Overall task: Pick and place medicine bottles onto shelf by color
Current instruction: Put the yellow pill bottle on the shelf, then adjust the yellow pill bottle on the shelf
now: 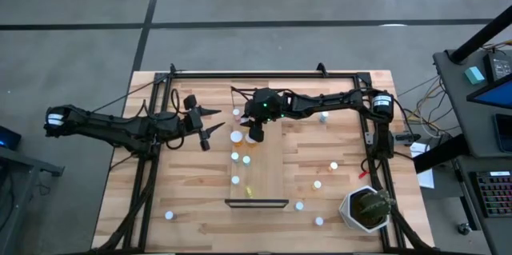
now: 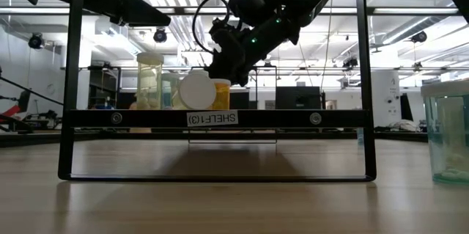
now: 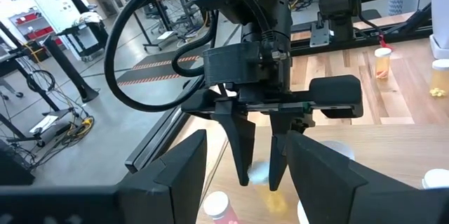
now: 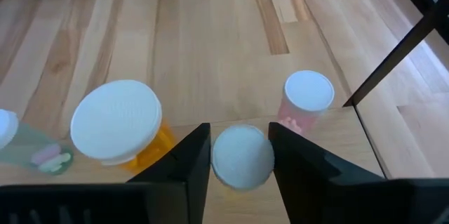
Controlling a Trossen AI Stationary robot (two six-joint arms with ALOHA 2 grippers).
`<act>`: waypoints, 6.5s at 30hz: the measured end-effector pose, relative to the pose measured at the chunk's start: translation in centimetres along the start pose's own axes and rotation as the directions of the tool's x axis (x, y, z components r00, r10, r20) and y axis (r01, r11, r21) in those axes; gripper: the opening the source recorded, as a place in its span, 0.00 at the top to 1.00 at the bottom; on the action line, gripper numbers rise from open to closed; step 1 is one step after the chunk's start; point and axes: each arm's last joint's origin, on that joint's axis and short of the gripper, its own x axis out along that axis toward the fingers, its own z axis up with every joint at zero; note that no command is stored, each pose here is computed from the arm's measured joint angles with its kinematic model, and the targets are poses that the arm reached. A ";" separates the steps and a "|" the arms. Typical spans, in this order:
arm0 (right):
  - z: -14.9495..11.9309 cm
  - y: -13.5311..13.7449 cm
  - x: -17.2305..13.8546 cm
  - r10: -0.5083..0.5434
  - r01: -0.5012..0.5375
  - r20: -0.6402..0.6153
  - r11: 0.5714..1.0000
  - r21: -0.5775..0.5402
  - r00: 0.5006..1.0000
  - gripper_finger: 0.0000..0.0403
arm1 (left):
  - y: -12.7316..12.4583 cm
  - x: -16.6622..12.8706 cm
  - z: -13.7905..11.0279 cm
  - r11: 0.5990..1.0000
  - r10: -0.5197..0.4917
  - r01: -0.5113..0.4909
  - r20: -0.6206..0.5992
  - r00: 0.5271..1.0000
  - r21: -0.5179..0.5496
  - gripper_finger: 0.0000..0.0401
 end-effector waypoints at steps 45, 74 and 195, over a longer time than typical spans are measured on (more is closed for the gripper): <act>0.2 -0.3 -2.1 0.009 0.030 -0.211 0.983 0.179 0.978 0.98 | 0.0 0.0 -0.1 1.000 0.000 0.000 -0.002 1.000 0.001 0.56; 3.9 4.4 -17.8 -0.049 0.047 -0.078 0.998 -0.034 0.996 0.98 | 2.9 10.3 2.2 0.909 -0.416 0.375 -0.361 0.835 -0.180 1.00; 3.3 12.5 -20.2 0.132 -0.133 -0.014 0.978 -0.163 0.991 0.98 | -4.7 2.0 8.1 0.887 -0.454 0.437 -0.104 0.885 -0.149 1.00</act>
